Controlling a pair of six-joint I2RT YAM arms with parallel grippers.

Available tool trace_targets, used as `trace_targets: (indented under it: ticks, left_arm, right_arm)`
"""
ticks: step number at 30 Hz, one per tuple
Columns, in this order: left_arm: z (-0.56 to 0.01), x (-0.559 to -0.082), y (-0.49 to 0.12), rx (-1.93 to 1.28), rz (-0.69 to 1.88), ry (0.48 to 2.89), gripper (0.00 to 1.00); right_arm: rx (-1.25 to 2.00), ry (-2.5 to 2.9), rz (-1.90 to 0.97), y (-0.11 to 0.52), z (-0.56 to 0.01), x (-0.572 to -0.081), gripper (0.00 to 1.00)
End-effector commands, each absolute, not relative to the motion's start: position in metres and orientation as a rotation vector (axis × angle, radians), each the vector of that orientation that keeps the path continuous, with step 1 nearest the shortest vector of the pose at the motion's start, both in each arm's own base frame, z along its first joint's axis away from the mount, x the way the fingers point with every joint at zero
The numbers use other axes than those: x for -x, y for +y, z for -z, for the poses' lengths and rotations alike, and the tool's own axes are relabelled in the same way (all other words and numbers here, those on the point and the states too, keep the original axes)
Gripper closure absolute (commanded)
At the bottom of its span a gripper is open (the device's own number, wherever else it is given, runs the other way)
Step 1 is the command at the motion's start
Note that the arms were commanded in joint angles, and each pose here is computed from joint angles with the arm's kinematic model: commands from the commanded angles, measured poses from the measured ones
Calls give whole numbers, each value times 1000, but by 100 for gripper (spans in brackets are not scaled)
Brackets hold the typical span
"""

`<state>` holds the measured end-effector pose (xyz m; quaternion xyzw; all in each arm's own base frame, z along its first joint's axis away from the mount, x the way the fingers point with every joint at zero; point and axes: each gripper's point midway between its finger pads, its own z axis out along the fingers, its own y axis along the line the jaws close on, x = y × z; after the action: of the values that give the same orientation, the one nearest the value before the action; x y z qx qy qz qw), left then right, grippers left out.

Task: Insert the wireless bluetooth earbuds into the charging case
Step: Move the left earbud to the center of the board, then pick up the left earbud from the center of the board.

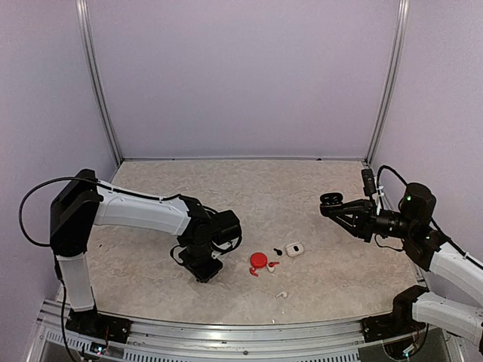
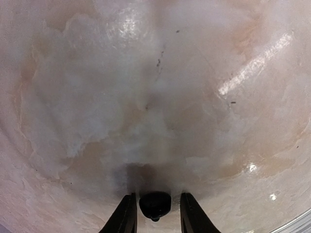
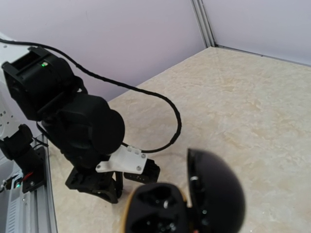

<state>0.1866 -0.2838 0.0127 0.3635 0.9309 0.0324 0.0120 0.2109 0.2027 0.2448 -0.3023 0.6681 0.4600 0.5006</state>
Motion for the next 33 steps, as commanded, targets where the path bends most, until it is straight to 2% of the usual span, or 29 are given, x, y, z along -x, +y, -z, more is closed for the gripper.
trace_targets:
  ticks: [1,28,33]
  left_arm:
    - [-2,-189,-278,-1188,-205,2903,67]
    - [-14,-207,-284,-1140,-138,2852,68]
    - [-10,-200,-283,-1153,-118,2874,71]
  right_arm:
    - [740,1594,-1110,201,-250,-211,100]
    - [737,1600,-1107,201,-249,-211,100]
    - [737,1601,-1107,201,-249,-211,100]
